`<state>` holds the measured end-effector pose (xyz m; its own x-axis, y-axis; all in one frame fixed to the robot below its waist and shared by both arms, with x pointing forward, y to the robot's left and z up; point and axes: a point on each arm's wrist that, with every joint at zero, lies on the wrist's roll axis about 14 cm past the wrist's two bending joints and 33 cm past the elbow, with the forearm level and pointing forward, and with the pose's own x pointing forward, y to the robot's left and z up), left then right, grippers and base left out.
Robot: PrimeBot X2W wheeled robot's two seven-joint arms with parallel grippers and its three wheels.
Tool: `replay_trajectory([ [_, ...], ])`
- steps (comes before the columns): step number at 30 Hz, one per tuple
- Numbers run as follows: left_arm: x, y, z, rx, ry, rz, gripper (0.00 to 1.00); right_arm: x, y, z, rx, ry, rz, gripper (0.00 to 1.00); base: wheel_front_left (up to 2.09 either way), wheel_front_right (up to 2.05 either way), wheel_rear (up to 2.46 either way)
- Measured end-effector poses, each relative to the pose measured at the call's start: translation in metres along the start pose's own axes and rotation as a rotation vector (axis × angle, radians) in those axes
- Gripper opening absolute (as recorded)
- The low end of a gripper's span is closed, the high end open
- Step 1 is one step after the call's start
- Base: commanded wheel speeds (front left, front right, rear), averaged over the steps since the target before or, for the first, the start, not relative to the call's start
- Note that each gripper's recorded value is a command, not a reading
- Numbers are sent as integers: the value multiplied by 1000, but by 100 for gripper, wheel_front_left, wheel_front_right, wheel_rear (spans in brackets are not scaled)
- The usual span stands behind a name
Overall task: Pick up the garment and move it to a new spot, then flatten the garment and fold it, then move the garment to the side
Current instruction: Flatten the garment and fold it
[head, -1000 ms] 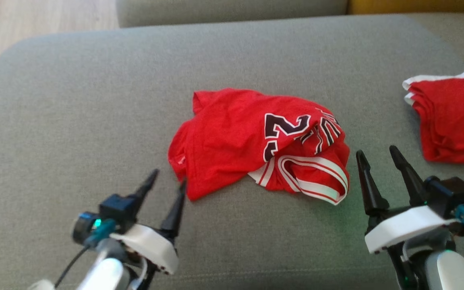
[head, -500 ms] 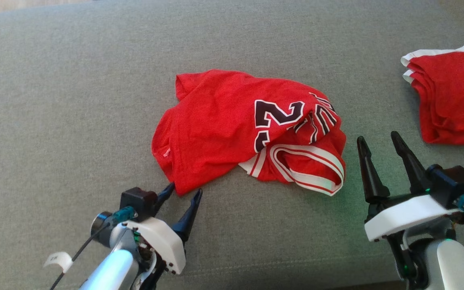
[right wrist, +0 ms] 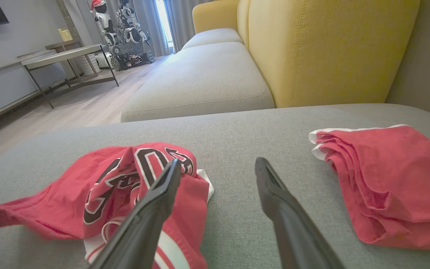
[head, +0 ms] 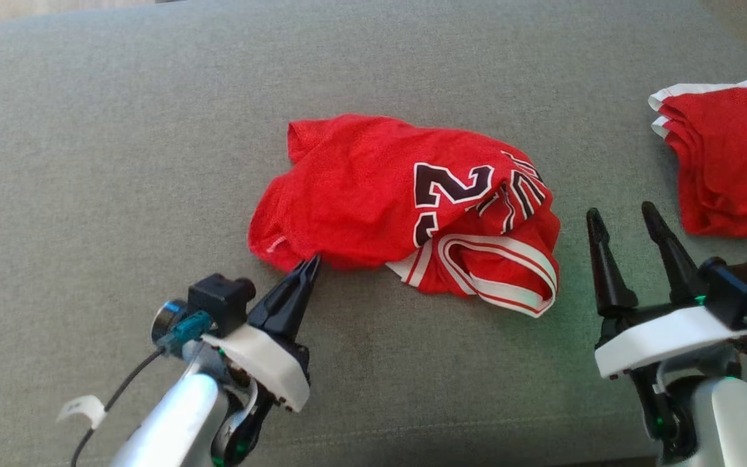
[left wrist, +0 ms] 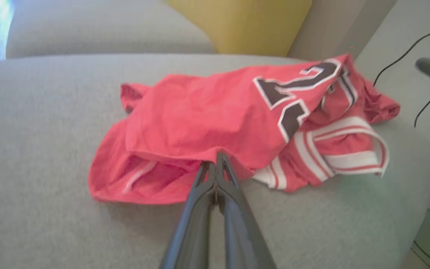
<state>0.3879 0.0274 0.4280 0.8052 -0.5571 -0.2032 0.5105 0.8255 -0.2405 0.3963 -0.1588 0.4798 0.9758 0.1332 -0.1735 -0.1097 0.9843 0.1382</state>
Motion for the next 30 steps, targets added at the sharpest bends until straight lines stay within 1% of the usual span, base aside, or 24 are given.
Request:
replay_trajectory([
  [6,-8,-14,63,75,-170,-40,0,-1,2,5,11,-16,5,100,0,0,0],
  [11,-23,-30,108,102,-279,-67,0,-1,4,8,20,-25,15,100,0,0,0],
  [16,-45,-41,132,100,-338,-74,0,1,6,8,26,-27,21,100,0,0,0],
  [21,-65,-42,157,100,-407,-42,0,1,9,4,35,-15,31,100,0,0,0],
  [24,-66,-33,153,103,-383,-12,0,3,12,4,35,-15,38,100,0,0,0],
  [25,-64,-24,148,74,-365,8,0,4,12,2,36,-9,39,100,0,0,0],
  [30,-47,4,117,4,-271,75,0,5,8,-6,39,12,28,100,0,0,0],
])
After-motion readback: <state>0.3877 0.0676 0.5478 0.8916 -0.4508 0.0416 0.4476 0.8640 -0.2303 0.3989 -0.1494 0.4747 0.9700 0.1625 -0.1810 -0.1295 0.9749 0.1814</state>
